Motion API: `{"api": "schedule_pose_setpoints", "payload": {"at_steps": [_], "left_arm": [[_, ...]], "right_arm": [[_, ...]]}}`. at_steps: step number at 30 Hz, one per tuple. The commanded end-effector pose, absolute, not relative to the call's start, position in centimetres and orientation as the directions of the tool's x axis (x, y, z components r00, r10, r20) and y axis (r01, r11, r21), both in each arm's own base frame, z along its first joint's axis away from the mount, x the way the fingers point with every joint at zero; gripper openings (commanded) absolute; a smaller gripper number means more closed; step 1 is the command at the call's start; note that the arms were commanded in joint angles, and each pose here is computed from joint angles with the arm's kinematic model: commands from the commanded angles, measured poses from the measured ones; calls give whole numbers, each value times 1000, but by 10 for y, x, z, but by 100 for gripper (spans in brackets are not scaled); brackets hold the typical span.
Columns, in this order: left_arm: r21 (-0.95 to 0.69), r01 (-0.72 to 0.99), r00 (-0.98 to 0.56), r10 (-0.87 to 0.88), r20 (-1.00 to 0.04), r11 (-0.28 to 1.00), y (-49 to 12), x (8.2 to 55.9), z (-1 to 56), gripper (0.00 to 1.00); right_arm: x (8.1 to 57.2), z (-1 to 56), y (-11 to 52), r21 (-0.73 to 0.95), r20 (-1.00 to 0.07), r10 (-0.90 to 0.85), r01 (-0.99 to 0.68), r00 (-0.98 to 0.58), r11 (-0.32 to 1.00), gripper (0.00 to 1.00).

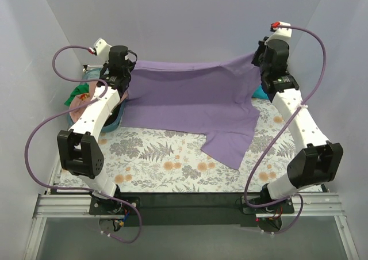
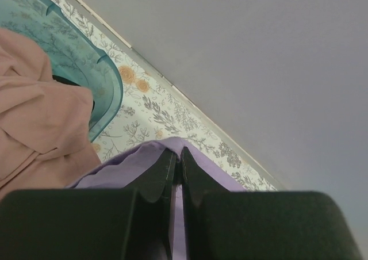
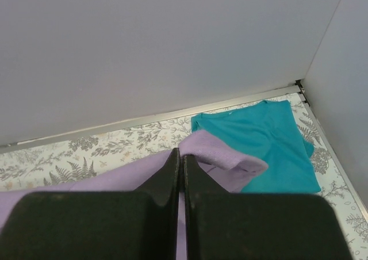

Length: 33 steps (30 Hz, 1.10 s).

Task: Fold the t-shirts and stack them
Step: Flatten the tshirt out

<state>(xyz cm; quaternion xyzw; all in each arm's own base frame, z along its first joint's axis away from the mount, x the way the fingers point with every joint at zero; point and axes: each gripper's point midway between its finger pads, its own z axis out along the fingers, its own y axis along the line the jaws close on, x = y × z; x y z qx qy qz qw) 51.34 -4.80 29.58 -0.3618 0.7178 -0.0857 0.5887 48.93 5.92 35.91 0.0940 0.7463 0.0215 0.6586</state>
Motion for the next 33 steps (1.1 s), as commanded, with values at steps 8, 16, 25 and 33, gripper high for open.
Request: {"api": "schedule_pose_setpoints", "payload": {"at_steps": [8, 16, 25, 33], "left_arm": [[-692, -205, 65, -696, -715, 692, -45, 416, 408, 0], [-773, 182, 274, -786, -554, 608, -24, 229, 562, 0], [-715, 351, 339, -794, -505, 604, -15, 137, 631, 0], [-757, 178, 301, -767, -567, 629, -16, 205, 579, 0]], "right_arm": [[343, 508, 19, 280, -933, 253, 76, 255, 957, 1], [175, 617, -2, 335, -797, 333, -90, 503, 938, 1], [60, 670, -13, 333, -647, 407, -242, 644, 911, 1], [145, 624, -2, 340, -776, 361, -138, 518, 930, 1]]}}
